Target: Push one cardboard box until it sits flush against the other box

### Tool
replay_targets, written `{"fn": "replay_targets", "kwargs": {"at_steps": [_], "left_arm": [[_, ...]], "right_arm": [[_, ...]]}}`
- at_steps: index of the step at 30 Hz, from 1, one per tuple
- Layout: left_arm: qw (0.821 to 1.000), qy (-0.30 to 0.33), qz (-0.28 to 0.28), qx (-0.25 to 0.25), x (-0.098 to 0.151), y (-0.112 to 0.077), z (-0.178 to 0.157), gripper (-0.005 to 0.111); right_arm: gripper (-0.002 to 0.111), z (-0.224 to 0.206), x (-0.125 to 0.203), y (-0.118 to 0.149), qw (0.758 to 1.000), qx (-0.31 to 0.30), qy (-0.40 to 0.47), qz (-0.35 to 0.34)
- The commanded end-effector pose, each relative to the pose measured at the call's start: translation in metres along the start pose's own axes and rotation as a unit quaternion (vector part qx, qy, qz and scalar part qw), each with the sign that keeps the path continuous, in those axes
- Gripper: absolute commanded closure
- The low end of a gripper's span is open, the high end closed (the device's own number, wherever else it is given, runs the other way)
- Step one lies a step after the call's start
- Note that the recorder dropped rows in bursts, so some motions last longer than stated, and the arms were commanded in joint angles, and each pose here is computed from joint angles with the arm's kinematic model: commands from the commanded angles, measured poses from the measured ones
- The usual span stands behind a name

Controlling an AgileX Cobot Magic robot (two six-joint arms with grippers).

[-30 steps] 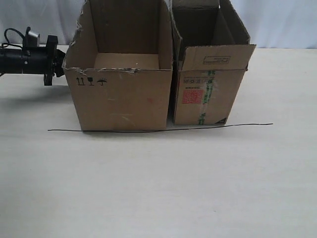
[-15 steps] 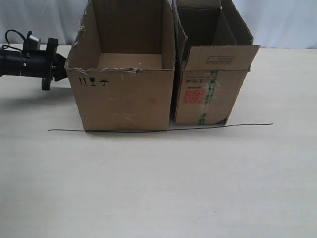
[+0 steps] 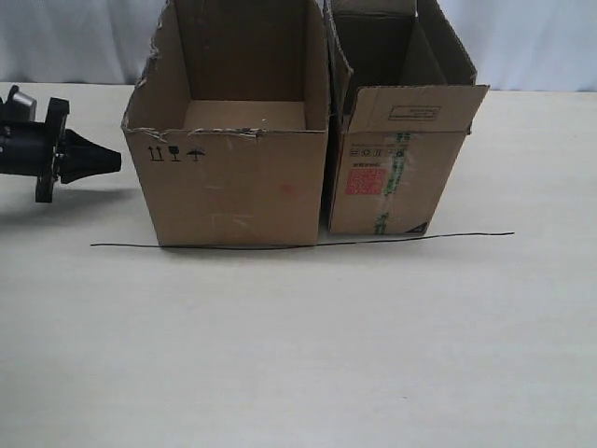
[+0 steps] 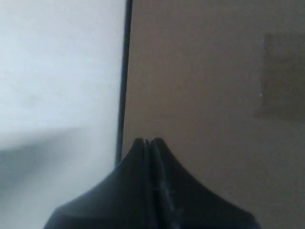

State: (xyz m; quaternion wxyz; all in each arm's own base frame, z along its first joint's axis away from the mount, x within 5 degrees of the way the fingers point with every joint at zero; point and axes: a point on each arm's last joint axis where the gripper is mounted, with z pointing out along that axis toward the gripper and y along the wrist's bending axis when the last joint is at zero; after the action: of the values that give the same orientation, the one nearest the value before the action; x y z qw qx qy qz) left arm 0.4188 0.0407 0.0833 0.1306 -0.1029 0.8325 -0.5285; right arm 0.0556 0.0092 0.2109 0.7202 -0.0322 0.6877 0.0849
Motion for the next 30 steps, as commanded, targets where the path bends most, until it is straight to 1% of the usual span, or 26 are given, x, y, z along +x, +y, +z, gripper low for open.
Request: {"fn": "replay_targets", "kwargs": {"at_steps": [1, 4, 9, 15, 19, 22, 25, 28, 30], "left_arm": [[1.000, -0.001, -0.001, 0.027, 0.017, -0.001, 0.015, 0.107], [0.999, -0.012, -0.006, 0.045, 0.018, -0.009, 0.026, 0.107], [0.998, 0.013, 0.007, 0.055, 0.026, -0.022, 0.052, 0.107], [0.998, 0.002, 0.007, 0.068, 0.025, -0.028, 0.058, 0.107], [0.998, -0.018, 0.002, 0.065, 0.019, -0.020, 0.043, 0.107], [0.998, -0.033, -0.011, 0.060, 0.014, -0.012, 0.028, 0.107], [0.998, -0.037, -0.016, 0.050, 0.012, -0.005, 0.015, 0.107], [0.999, -0.039, -0.005, 0.036, 0.011, -0.003, -0.003, 0.107], [0.998, -0.055, 0.005, 0.029, 0.007, -0.007, -0.021, 0.107]], "right_arm": [[0.103, 0.000, 0.000, 0.000, 1.000, -0.001, -0.004, -0.005], [0.103, 0.000, 0.000, 0.000, 1.000, -0.001, -0.004, -0.005], [0.103, 0.000, 0.000, 0.000, 1.000, -0.001, -0.004, -0.005], [0.103, 0.000, 0.000, 0.000, 1.000, -0.001, -0.004, -0.005], [0.103, 0.000, 0.000, 0.000, 1.000, -0.001, -0.004, -0.005], [0.103, 0.000, 0.000, 0.000, 1.000, -0.001, -0.004, -0.005], [0.103, 0.000, 0.000, 0.000, 1.000, -0.001, -0.004, -0.005], [0.103, 0.000, 0.000, 0.000, 1.000, -0.001, -0.004, -0.005], [0.103, 0.000, 0.000, 0.000, 1.000, -0.001, -0.004, -0.005]]}}
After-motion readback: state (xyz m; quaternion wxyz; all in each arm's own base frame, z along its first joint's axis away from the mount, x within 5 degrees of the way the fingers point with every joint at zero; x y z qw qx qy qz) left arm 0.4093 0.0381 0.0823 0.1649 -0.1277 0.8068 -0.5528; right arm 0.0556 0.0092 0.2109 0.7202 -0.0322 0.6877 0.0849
